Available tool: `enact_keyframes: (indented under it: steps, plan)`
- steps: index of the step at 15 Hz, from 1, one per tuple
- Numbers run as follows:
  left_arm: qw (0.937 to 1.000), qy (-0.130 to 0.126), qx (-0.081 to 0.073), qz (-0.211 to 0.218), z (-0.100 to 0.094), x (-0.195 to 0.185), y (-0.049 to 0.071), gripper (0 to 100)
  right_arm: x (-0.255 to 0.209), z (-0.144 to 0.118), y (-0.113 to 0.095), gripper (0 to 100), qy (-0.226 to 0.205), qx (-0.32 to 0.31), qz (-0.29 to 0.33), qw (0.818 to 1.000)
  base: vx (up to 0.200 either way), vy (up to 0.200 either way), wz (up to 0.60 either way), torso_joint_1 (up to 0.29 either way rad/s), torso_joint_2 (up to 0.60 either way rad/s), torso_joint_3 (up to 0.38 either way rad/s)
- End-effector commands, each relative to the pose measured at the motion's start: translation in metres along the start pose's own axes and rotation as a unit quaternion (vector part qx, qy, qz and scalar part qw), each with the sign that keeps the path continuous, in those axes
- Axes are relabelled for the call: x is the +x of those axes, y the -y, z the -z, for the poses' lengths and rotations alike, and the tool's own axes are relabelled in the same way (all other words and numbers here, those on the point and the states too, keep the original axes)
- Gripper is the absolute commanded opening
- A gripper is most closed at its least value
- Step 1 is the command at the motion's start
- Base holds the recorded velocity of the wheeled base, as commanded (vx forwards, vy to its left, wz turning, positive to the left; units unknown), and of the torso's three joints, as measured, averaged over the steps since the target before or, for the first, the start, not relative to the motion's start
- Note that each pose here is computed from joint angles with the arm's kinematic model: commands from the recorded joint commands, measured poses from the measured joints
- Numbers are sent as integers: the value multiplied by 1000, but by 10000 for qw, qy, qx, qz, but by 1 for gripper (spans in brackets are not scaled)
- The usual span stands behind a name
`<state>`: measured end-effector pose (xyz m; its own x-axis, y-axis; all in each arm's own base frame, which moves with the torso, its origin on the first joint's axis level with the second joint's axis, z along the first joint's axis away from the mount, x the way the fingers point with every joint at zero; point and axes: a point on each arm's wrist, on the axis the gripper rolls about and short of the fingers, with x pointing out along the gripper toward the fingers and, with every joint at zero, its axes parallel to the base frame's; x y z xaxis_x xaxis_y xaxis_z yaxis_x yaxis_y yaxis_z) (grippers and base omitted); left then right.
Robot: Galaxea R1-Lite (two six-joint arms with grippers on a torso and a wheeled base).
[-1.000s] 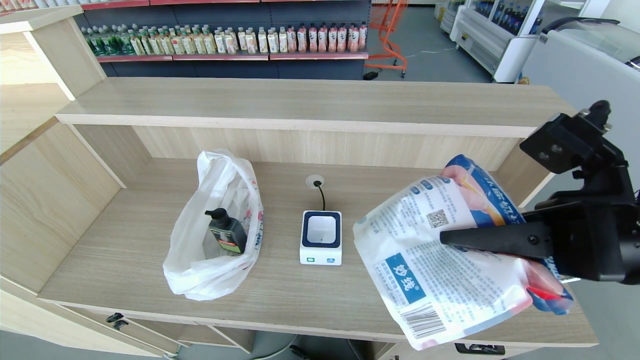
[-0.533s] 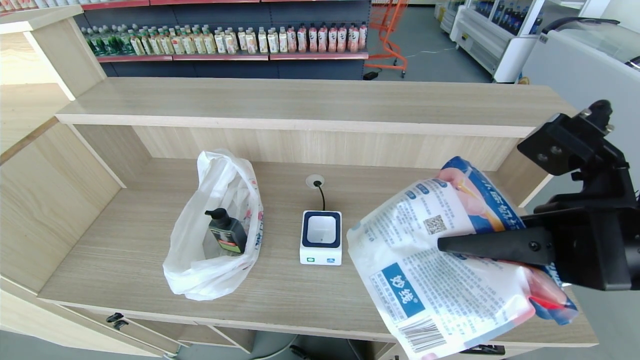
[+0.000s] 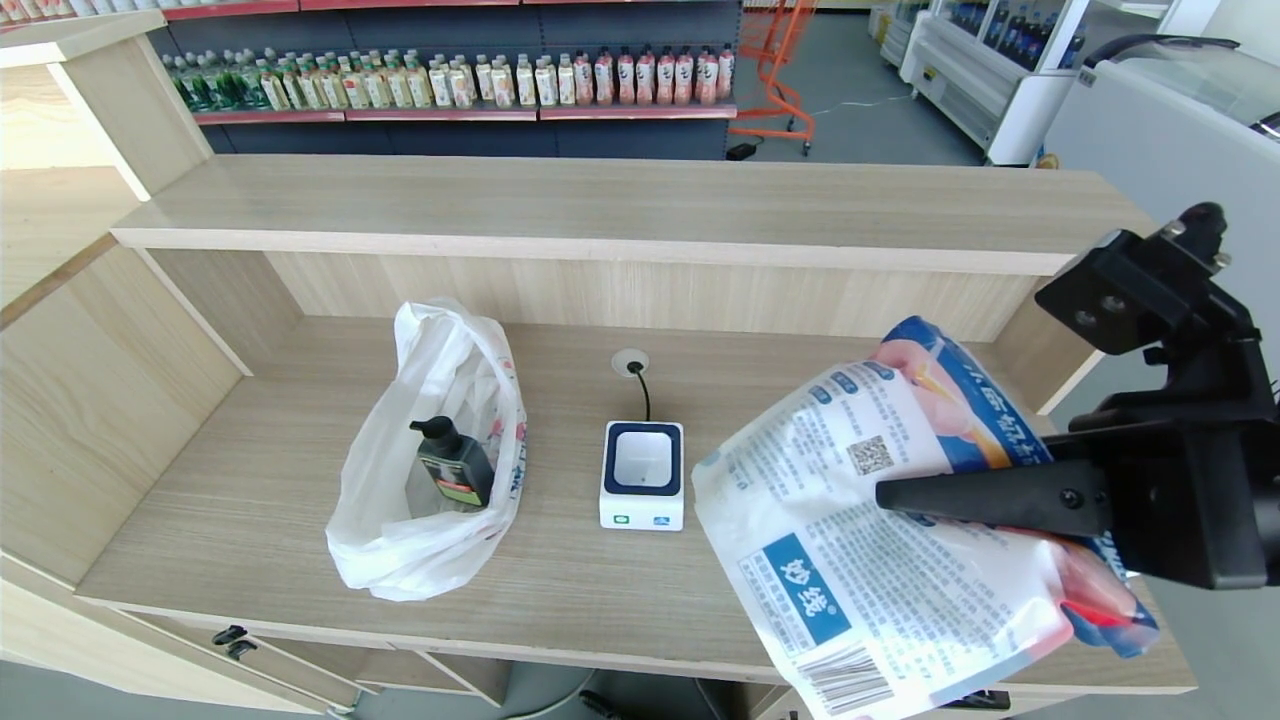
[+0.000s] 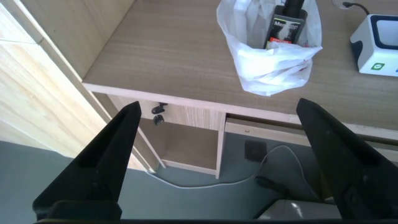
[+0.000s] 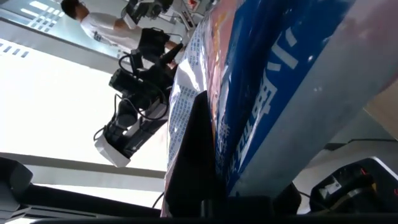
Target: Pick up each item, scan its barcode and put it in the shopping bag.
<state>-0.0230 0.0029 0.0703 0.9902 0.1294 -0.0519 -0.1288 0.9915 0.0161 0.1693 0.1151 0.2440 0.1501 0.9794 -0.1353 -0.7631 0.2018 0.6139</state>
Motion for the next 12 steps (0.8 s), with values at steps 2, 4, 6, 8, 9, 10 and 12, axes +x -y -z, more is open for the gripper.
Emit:
enact_keyframes:
  steps: [2, 4, 6, 8, 9, 10, 12]
  plan:
    - [10000, 1, -1, -3, 0, 0, 0, 100, -1, 0, 1, 0, 12, 9, 21, 10000, 0, 0, 0, 0, 0, 0]
    - [10000, 1, -1, -3, 0, 0, 0, 100, -1, 0, 1, 0, 17, -6, 27, 10000, 0, 0, 0, 0, 0, 0]
    - [10000, 1, -1, -3, 0, 0, 0, 100, -2, 2, 1, 0, 26, -156, 31, 9999, 0, 0, 0, 0, 0, 0]
    - [10000, 1, -1, -3, 0, 0, 0, 100, -8, 5, 10, 0, 95, -955, 362, 9947, 0, 0, 0, 0, 0, 0]
    - [10000, 1, -1, -3, 0, 0, 0, 100, -15, 11, 25, 0, 89, -1834, 929, 9786, 0, 0, 0, 0, 0, 0]
    - [10000, 1, -1, -3, 0, 0, 0, 100, -25, 15, 40, 0, 8, -2481, 1631, 9549, 0, 0, 0, 0, 0, 0]
    - [10000, 1, -1, -3, 0, 0, 0, 100, -41, 19, 53, 0, -385, -3568, 2870, 8882, 0, 0, 0, 0, 0, 0]
